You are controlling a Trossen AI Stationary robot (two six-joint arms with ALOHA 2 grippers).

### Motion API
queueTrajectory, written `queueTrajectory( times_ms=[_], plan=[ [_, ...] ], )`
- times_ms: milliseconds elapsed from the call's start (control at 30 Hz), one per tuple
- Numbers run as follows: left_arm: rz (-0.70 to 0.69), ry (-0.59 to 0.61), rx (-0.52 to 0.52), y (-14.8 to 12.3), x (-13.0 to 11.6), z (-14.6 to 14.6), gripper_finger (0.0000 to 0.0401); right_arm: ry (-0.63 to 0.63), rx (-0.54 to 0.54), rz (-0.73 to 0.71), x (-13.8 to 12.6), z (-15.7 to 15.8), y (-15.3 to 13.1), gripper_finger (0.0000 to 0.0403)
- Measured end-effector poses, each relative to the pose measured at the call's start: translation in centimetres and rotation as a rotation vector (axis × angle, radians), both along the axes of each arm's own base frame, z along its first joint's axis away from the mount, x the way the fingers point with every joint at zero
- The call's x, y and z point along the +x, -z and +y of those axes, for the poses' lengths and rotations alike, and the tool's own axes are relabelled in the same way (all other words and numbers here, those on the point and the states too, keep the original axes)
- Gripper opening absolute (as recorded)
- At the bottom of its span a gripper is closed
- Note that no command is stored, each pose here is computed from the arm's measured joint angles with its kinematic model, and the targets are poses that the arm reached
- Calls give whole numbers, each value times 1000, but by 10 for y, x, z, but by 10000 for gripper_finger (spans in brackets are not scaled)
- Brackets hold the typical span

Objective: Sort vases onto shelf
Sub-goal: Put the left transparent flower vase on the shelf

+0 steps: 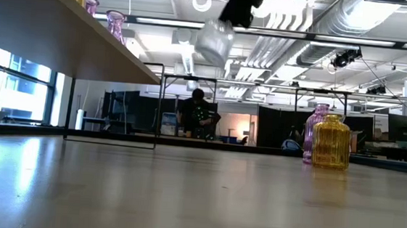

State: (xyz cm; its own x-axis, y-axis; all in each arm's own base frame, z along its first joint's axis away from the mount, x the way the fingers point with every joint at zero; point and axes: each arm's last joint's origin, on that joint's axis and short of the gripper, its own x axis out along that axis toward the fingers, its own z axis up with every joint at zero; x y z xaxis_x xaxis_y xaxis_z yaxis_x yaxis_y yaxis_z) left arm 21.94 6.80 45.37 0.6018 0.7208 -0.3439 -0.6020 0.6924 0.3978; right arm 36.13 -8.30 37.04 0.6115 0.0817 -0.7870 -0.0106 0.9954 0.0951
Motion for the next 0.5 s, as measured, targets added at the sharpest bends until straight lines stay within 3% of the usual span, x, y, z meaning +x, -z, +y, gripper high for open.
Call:
queueTrajectory(
  times_ms=[300,400,500],
  plan=[
    [-143,-14,-49,-17,-38,-9,5,-244,65,-257,12,38,-39,112],
    [-173,-21,-75,-19,-46,-11,5,-261,50,-325,23,40,-39,112],
    [-178,-33,-103,-18,-49,-12,5,-266,52,-303,38,38,-23,112]
  ],
)
